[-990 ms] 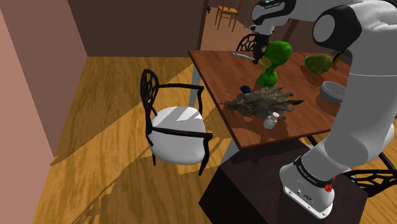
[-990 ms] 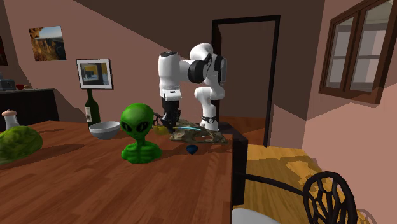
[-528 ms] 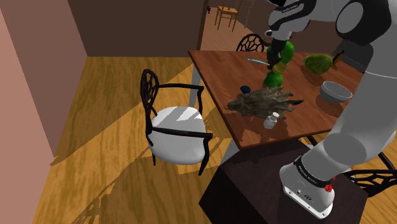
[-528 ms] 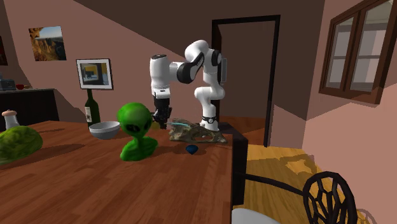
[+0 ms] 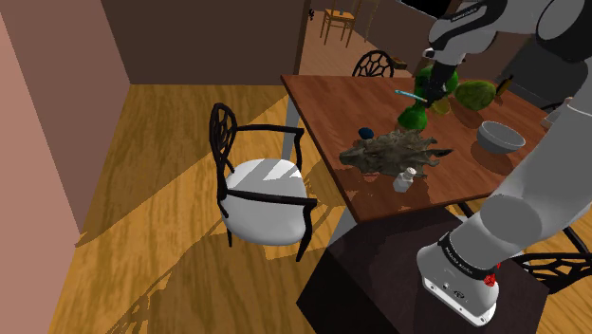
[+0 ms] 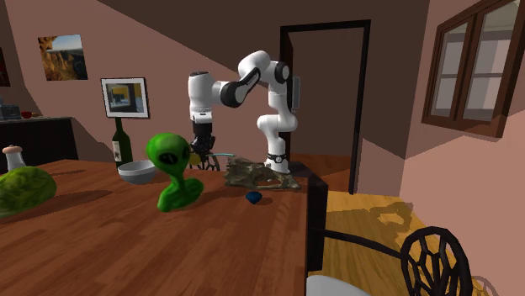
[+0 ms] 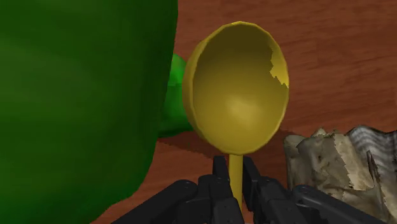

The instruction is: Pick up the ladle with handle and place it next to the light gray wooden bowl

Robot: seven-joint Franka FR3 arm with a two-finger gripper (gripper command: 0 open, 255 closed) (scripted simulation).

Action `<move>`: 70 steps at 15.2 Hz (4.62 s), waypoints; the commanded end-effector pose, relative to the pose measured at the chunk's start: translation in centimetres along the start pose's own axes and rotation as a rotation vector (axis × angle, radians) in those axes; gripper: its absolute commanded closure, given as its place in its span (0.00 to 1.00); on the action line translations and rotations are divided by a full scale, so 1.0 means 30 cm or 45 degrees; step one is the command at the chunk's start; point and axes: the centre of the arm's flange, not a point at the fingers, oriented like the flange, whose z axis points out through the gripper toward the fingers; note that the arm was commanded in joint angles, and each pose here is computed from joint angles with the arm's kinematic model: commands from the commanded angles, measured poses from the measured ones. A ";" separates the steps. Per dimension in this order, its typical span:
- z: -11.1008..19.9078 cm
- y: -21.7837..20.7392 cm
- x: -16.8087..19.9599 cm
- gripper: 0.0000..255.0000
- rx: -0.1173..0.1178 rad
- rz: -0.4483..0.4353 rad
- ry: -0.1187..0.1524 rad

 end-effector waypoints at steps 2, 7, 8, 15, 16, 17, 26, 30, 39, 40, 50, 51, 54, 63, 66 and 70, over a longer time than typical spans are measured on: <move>0.057 -0.079 -0.131 1.00 0.045 0.010 -0.004; 0.080 -0.180 -0.325 1.00 0.045 0.010 -0.004; 0.084 -0.200 -0.364 1.00 0.045 0.010 -0.004; 0.116 -0.341 -0.636 1.00 0.045 0.010 -0.004; 0.121 -0.361 -0.675 1.00 0.045 0.010 -0.004; 0.126 -0.381 -0.713 1.00 0.045 0.010 -0.004; 0.167 -0.562 -1.063 1.00 0.045 0.010 -0.004; 0.186 -0.643 -1.218 1.00 0.045 0.010 -0.004; 0.302 -0.683 -1.306 1.00 0.045 0.010 -0.004; 0.320 -0.682 -1.305 1.00 0.045 0.010 -0.004; 0.494 -0.667 -1.292 1.00 0.045 0.010 -0.004; 0.512 -0.666 -1.290 1.00 0.045 0.010 -0.004; 0.564 -0.662 -1.286 1.00 0.045 0.010 -0.004; 0.681 -0.652 -1.277 1.00 0.045 0.010 -0.004; 0.681 -0.652 -1.277 1.00 0.045 0.010 -0.004; 0.682 -0.652 -1.277 0.00 0.045 0.010 -0.004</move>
